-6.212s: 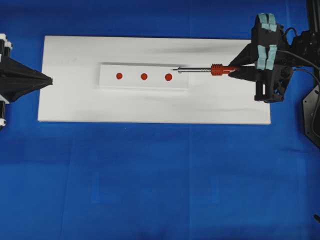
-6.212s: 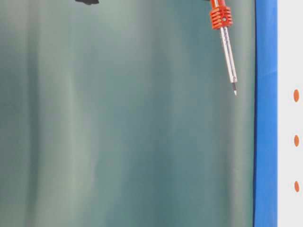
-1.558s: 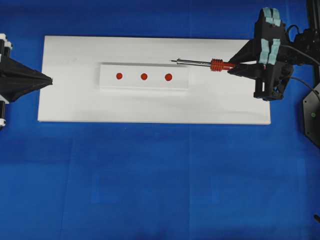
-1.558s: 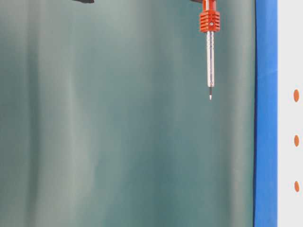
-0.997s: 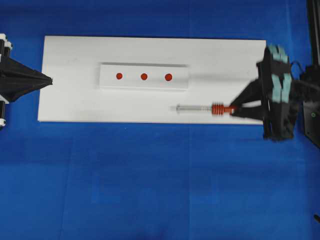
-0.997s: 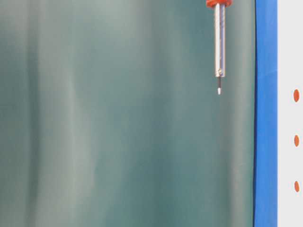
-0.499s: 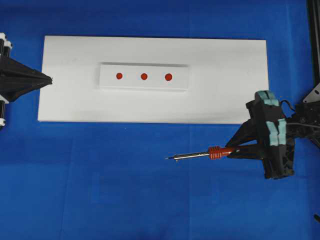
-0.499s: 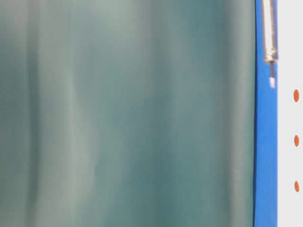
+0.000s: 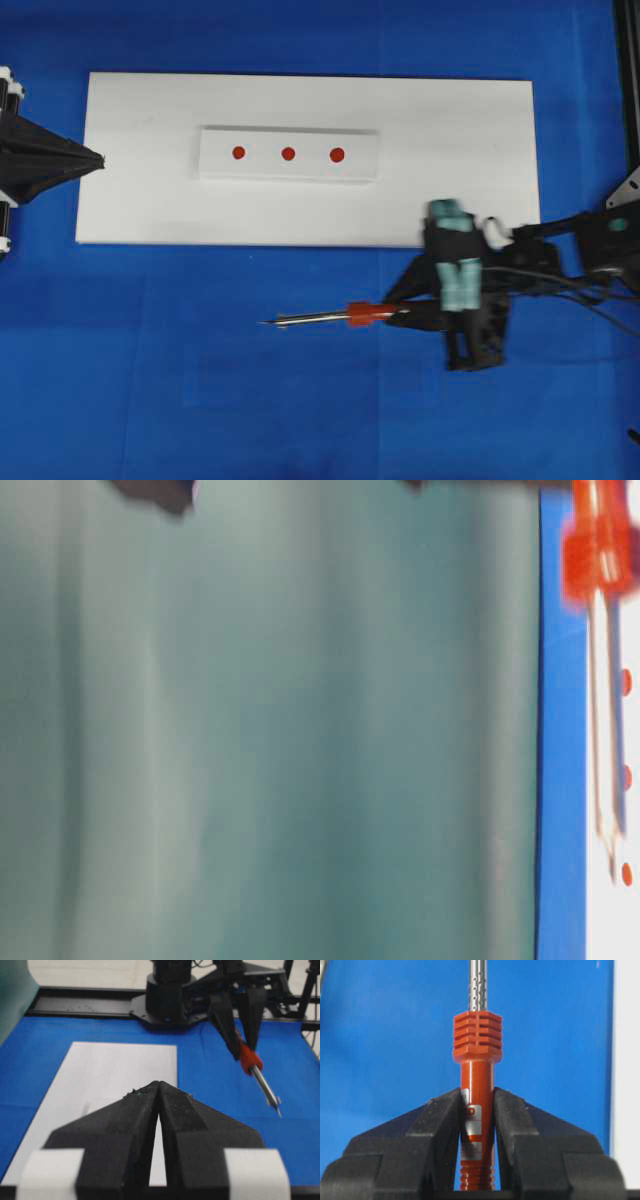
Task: Touch the tip of the soldering iron to the mark.
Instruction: 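Carry the iron down and left toward its original spot, then lower the iron onto the blue table and open the right gripper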
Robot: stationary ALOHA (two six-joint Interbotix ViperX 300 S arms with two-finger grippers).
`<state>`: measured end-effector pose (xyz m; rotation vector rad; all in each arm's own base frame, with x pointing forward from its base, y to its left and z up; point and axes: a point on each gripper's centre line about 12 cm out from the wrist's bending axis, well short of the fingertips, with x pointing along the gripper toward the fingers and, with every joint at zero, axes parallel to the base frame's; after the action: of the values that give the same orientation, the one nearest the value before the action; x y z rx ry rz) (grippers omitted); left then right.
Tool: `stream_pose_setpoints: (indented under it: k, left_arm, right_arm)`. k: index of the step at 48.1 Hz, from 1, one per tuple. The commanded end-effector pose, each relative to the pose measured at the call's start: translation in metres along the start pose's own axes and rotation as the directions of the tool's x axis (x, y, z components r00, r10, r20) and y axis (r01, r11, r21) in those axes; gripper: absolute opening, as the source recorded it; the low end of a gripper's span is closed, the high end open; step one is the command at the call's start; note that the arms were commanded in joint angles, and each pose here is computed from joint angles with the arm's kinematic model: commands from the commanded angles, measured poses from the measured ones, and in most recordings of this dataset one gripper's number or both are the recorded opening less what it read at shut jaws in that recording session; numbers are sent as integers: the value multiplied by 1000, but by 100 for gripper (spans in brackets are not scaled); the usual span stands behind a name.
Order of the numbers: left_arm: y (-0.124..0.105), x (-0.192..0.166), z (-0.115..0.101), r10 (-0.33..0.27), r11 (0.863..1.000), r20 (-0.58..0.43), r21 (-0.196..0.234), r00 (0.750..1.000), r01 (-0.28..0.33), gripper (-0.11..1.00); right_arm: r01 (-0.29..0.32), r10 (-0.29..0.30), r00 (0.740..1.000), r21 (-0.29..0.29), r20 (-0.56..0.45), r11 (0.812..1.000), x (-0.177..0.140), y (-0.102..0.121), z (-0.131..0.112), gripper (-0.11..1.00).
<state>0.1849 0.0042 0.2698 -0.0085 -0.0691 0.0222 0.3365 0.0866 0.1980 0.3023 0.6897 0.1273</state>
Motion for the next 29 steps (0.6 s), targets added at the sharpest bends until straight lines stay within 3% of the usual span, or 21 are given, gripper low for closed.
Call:
stream_pose_setpoints:
  k: [1, 15, 29]
  left_arm:
    - [1, 2, 7, 3, 1000, 22, 0, 1000, -3, 2]
    - [0, 0, 9, 3, 1000, 32, 0, 999, -3, 2]
    - [0, 0, 9, 3, 1000, 32, 0, 999, -3, 2]
  right_arm:
    - [-14, 14, 998, -11, 53, 1000, 13, 9, 29, 6]
    - [-10, 13, 998, -39, 68, 999, 53, 17, 59, 6]
    - [-6, 8, 998, -38, 62, 999, 59, 16, 58, 6]
